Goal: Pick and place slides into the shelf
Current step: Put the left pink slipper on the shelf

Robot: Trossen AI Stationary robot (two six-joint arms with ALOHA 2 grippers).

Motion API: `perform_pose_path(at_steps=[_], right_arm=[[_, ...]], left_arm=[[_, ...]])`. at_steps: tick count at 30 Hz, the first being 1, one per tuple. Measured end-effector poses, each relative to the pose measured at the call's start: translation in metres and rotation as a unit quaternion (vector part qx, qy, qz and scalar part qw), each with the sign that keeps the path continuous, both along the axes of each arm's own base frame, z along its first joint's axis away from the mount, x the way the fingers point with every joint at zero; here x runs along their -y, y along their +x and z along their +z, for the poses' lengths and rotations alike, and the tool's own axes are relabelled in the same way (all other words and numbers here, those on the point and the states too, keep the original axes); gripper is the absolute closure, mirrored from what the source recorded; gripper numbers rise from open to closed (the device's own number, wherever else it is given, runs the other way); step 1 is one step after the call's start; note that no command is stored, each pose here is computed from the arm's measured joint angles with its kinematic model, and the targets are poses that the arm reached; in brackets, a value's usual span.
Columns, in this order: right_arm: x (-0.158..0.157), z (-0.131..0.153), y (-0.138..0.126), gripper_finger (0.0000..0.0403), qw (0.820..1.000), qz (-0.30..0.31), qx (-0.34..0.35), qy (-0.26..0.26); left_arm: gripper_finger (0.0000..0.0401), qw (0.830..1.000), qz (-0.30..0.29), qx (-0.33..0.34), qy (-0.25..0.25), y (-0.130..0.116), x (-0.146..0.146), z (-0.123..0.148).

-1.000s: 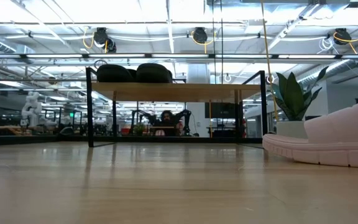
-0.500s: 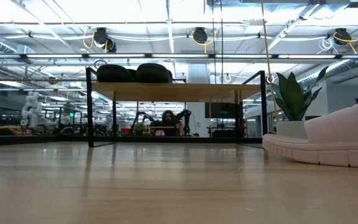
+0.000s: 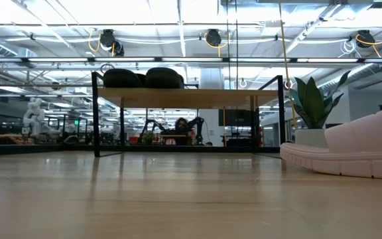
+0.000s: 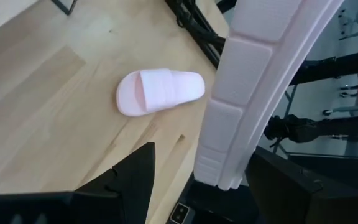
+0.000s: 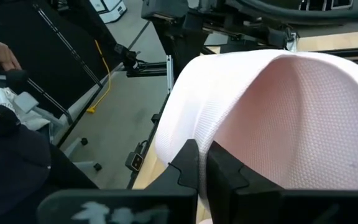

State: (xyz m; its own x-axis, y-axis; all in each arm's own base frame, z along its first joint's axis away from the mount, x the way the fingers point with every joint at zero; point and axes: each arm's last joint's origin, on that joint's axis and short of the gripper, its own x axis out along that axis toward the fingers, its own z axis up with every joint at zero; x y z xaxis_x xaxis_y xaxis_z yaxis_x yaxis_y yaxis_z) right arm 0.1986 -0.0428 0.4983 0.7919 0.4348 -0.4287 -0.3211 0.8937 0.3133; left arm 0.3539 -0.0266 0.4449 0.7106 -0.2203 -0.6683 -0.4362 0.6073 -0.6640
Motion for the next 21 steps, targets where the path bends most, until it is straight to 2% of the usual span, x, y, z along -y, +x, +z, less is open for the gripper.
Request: perform_pose_path(at_steps=[6,13,16,21], right_arm=[[0.000,0.000,0.000,0.0403,1.000,0.001,0.003,-0.002],[0.000,0.001,0.000,0.0403,1.000,0.001,0.004,-0.003],[0.000,0.001,0.001,0.0403,1.000,0.001,0.007,-0.004],[0.000,0.002,0.001,0.0403,1.000,0.001,0.012,-0.005]], left_arm=[[0.0167,0.999,-0.003,0.046,0.005,0.006,-0.003,0.006],[0.0169,0.999,-0.013,0.047,-0.006,0.006,-0.002,0.006],[0.0192,0.999,-0.019,0.039,-0.010,0.011,-0.001,0.002],[0.0261,0.998,-0.049,0.030,-0.031,0.017,0.002,-0.005]])
